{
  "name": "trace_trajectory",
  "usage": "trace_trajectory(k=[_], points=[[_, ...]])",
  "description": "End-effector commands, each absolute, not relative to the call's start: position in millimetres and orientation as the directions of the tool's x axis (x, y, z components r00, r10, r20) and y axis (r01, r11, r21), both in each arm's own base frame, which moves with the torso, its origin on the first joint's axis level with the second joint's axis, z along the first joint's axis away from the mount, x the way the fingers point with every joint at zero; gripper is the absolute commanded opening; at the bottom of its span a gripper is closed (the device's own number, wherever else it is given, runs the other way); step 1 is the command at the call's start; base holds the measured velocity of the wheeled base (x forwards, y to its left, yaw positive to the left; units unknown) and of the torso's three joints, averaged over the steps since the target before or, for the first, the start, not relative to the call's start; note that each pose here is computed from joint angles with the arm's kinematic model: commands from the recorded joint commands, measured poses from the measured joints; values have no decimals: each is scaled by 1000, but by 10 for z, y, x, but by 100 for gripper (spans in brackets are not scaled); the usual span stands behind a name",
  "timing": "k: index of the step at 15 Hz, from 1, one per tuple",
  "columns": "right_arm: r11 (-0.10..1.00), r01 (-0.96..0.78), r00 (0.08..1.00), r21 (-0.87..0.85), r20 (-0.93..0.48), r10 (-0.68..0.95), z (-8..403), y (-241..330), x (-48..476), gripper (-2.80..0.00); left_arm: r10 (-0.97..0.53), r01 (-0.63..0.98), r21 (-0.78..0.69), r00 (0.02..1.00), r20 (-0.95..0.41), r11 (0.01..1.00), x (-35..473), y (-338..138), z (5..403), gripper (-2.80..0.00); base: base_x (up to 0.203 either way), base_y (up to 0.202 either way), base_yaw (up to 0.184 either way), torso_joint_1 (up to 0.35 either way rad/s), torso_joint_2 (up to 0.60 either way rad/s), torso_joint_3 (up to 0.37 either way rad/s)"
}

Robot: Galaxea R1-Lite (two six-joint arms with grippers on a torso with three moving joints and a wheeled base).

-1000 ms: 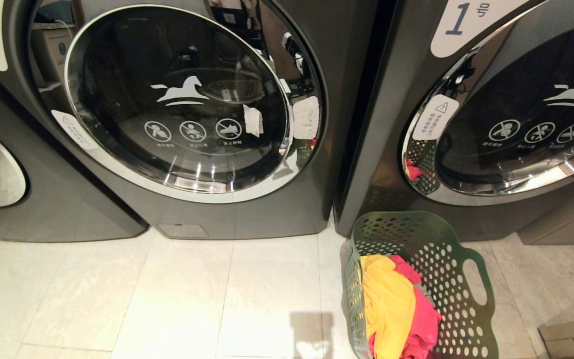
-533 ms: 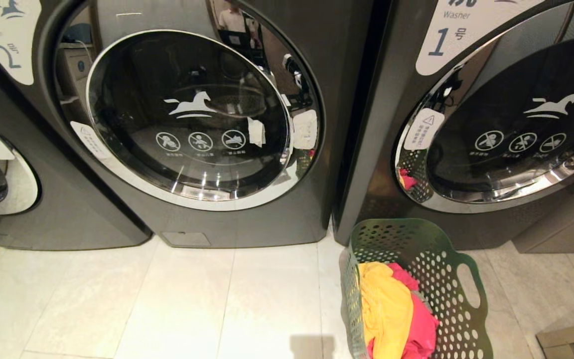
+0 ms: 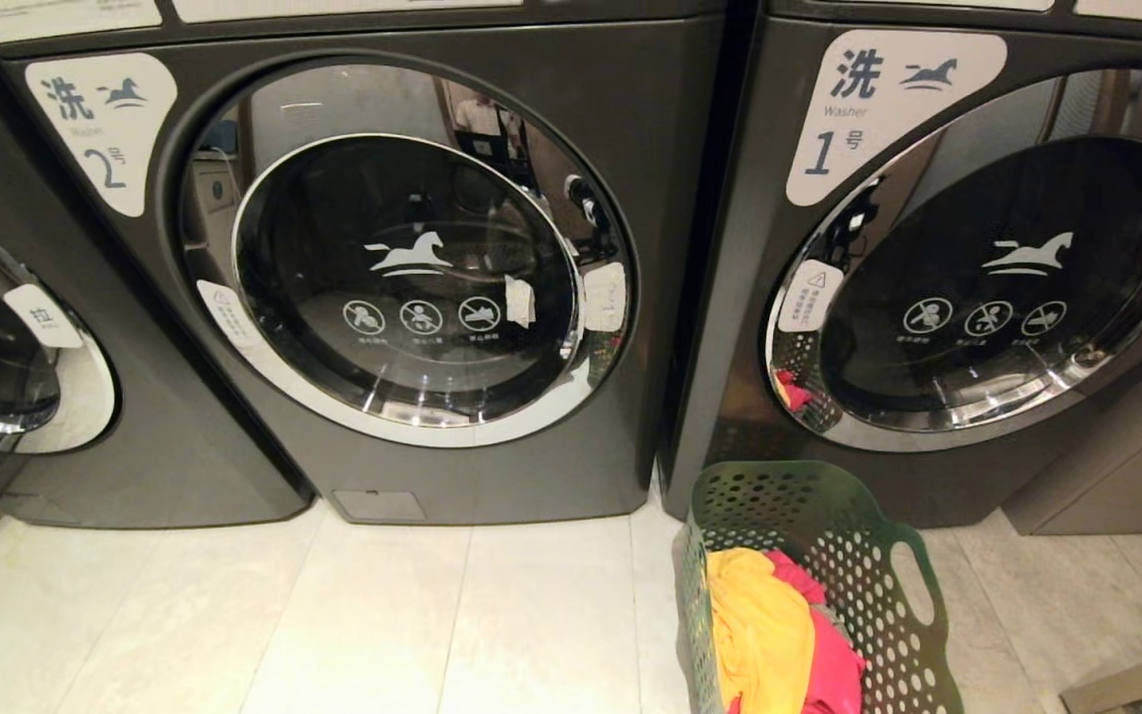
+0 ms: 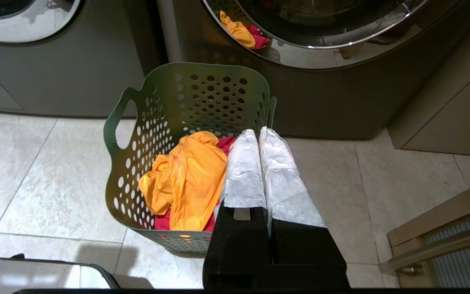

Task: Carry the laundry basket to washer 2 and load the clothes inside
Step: Open the lid of the washing machine

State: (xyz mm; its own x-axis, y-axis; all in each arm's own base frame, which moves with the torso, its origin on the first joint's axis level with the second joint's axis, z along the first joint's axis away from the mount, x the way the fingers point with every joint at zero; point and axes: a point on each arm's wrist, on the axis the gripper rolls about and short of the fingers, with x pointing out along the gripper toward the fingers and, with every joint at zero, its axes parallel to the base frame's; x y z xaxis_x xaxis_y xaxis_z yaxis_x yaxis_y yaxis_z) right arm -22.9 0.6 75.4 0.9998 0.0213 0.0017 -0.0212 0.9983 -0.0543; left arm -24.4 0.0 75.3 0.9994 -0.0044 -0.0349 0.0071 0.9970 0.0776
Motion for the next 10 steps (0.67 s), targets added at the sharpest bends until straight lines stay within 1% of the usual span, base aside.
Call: trace_trajectory(k=[1,4,10], points=[[998,-21,1000,-55,2,21,754,6,-229,-280,-5,7,76,999,-37,997,-243,0,754,-280,0,0,0,2,6,199],[998,-21,1000,-52,3,21,756,6,-229,-280,-2,4,72,999,-38,997,-242,0,749,-280,0,0,0,2,4,172],[998,-21,1000,-51,3,21,756,6,-229,-280,-4,6,72,999,-38,997,-242,0,749,-280,0,0,0,1,-1,19]])
